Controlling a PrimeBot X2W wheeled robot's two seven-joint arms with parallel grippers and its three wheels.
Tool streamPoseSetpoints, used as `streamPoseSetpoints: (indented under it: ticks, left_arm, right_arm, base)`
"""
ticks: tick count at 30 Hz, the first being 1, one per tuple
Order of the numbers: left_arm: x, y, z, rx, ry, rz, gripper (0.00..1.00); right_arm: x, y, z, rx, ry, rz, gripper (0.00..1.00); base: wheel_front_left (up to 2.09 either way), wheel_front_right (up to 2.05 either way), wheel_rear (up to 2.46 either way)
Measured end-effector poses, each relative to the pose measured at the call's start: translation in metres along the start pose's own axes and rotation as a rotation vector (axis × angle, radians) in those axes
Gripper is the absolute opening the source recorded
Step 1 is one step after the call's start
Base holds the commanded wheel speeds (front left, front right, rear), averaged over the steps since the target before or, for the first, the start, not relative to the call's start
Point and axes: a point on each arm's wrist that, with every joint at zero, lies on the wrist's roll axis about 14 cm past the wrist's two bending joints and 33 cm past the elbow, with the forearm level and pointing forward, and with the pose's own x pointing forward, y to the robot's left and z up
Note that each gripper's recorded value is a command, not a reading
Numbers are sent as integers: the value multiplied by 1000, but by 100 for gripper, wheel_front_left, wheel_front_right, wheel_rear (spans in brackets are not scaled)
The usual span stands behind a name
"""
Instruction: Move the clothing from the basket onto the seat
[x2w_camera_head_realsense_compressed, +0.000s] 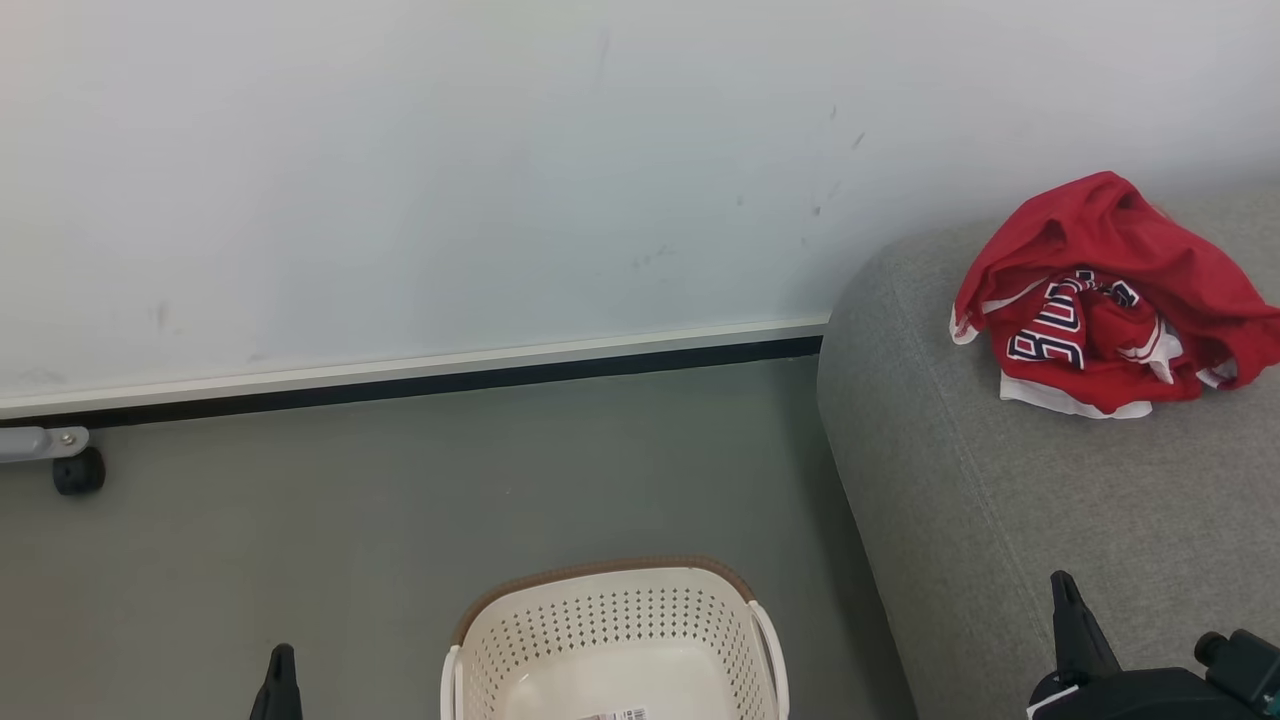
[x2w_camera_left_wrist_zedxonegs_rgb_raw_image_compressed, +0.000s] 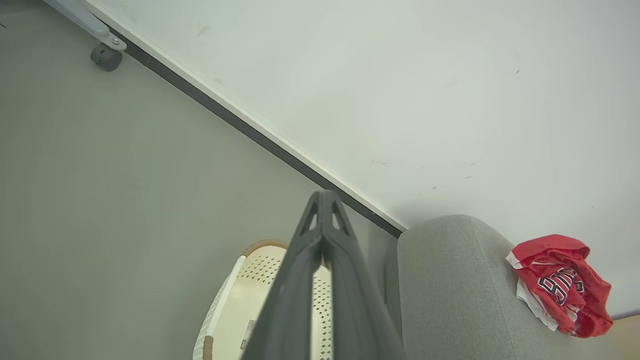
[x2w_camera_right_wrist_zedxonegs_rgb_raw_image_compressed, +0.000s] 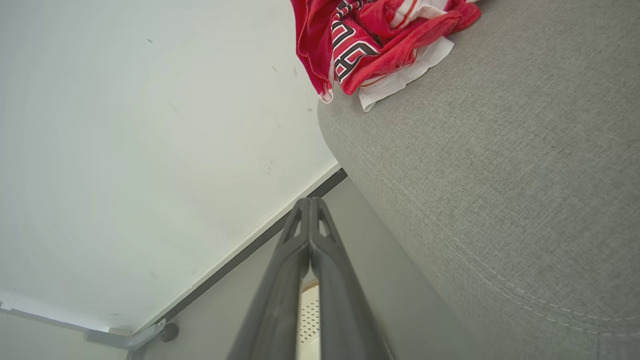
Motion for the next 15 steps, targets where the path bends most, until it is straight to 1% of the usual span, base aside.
streamPoseSetpoints:
  ticks: [15]
  left_arm:
    - [8,-3,3,-206,20,-14,0]
  right_arm:
    - [8,0,2,226,16,0,0]
  base:
    - [0,0,0]
